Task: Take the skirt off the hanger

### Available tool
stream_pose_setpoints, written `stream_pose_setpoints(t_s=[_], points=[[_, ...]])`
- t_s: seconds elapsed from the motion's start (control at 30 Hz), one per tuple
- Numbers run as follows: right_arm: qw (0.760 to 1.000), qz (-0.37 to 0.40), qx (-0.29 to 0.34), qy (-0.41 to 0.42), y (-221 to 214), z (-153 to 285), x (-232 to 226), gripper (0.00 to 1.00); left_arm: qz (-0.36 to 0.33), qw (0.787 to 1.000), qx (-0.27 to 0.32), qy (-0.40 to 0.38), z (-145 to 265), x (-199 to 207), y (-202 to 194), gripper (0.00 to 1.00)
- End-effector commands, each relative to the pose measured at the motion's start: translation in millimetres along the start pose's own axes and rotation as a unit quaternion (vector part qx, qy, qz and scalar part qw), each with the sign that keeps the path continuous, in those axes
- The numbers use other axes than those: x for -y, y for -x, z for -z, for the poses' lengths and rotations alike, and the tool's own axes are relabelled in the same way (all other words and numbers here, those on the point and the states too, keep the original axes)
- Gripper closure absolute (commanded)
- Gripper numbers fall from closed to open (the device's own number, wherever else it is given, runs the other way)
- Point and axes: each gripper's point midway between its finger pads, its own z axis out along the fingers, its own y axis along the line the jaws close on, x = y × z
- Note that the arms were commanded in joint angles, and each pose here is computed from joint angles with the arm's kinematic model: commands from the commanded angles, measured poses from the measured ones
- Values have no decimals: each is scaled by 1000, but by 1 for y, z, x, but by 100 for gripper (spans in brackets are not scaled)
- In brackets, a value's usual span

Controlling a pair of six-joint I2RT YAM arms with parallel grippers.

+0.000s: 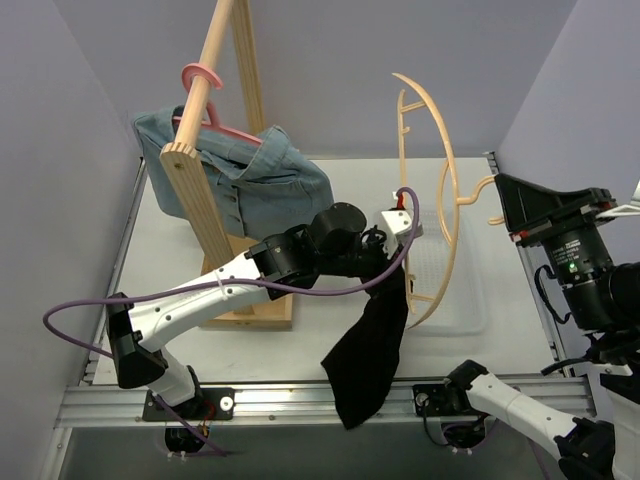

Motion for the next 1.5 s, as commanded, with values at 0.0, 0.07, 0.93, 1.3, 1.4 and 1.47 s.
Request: stream_pose_setpoints(t_s=[0.0, 0.07, 0.93, 1.3, 1.4, 1.47], points=[[993, 11, 93, -68, 55, -7, 12, 100, -47, 995, 94, -2, 28, 14, 74, 98], [990, 24, 93, -101, 55, -6, 25, 100, -73, 989, 126, 0, 40, 19, 100, 98], [944, 131, 96, -286, 52, 80, 120, 100, -218, 938, 258, -73, 11, 12, 222, 98], [954, 126, 89, -259, 59, 81, 108, 100, -129, 977, 150, -84, -75, -80, 142, 98], [955, 133, 73, -254, 51, 75, 106, 100, -85, 988, 114, -60, -91, -97, 110, 77], [960, 139, 49, -238, 40, 69, 102, 100, -55, 994, 90, -31, -93, -108, 86, 46]])
